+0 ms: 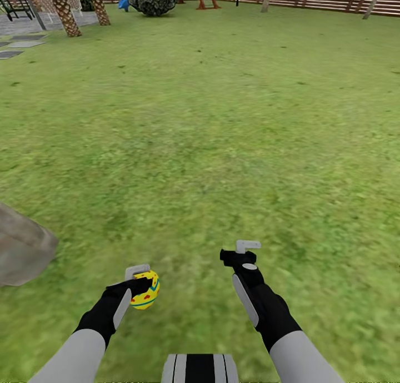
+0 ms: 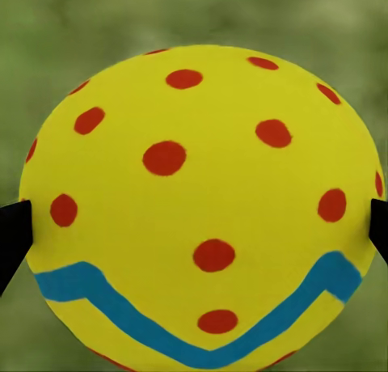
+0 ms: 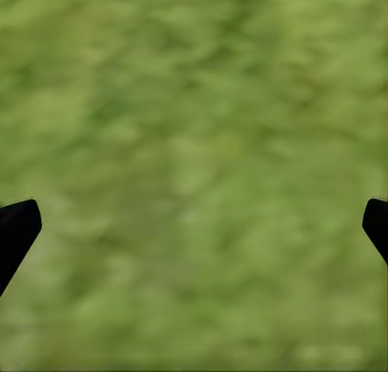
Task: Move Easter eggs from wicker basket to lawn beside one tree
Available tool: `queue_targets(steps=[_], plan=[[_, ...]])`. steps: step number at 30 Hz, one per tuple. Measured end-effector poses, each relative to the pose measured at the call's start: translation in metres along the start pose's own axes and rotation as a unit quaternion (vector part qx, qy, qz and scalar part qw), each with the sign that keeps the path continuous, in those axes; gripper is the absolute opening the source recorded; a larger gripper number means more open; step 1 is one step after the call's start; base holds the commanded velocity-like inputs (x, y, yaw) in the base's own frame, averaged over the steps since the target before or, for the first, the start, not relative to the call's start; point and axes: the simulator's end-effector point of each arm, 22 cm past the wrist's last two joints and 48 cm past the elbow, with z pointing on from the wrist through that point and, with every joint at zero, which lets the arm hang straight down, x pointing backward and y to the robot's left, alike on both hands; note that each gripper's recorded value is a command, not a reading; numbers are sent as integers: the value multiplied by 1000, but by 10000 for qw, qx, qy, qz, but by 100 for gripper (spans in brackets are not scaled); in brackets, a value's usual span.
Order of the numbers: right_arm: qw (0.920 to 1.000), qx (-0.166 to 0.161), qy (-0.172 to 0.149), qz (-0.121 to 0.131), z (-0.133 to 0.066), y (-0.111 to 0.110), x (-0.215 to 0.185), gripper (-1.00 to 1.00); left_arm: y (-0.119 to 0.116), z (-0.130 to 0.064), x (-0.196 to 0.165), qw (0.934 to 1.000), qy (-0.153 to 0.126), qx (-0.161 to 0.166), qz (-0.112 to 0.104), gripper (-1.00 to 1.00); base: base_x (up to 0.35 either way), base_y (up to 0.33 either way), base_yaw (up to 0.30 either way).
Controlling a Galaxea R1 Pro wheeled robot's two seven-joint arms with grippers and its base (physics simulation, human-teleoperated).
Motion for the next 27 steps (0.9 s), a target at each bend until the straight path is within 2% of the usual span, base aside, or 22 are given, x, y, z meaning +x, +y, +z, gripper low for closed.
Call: queue_targets(steps=[11, 27], plan=[[9997, 14, 223, -12, 15, -1, 25, 100, 4, 16, 23, 9997, 221, -45, 4, -100, 0, 0, 0], [9993, 20, 360, -17, 23, -1, 41, 100, 6, 21, 11, 9999, 78, -44, -52, -100, 0, 0, 0]])
